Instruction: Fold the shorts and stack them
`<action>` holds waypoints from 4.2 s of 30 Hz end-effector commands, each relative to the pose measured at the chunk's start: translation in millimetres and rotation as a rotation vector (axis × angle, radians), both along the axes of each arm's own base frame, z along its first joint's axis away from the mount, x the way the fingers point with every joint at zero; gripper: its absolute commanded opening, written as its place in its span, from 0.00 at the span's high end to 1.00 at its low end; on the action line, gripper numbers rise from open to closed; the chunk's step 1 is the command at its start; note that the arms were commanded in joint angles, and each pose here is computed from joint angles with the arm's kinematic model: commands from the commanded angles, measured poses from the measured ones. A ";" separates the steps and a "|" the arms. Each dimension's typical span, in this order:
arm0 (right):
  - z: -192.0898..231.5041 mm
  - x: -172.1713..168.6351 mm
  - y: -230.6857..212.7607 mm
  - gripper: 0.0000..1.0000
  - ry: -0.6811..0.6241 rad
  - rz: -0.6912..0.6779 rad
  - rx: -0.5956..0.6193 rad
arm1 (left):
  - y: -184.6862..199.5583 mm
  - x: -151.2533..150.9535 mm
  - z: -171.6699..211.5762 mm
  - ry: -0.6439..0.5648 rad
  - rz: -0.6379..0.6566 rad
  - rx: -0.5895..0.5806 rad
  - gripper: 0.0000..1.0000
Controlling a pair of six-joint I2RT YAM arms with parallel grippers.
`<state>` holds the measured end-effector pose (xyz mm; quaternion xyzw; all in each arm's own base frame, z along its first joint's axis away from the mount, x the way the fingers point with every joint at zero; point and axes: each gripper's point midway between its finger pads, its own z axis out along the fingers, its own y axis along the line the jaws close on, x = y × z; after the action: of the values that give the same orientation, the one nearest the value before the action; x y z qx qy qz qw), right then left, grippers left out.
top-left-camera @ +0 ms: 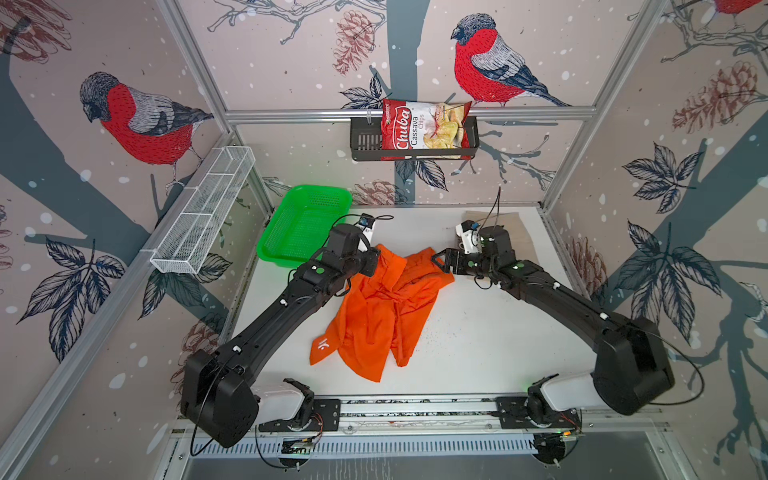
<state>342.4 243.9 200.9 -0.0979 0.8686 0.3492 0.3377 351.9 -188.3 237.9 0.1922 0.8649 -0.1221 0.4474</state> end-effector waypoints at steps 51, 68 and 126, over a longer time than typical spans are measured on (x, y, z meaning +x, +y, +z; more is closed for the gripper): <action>-90.2 14.0 36.6 0.15 0.276 -0.079 -0.008 | -22.5 20.6 -124.6 0.164 0.100 0.041 0.02; -91.1 -1.9 17.9 0.16 0.227 -0.071 -0.015 | -3.0 88.1 -163.5 0.137 0.278 0.439 0.17; 40.4 -31.5 42.8 0.13 -0.746 0.304 -0.121 | -16.0 16.6 73.1 -0.236 0.034 -0.043 1.00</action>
<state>308.0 282.9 216.1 -0.3383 0.7353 0.3116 0.4978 371.0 -197.7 298.6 0.1743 0.8190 -0.0855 0.5400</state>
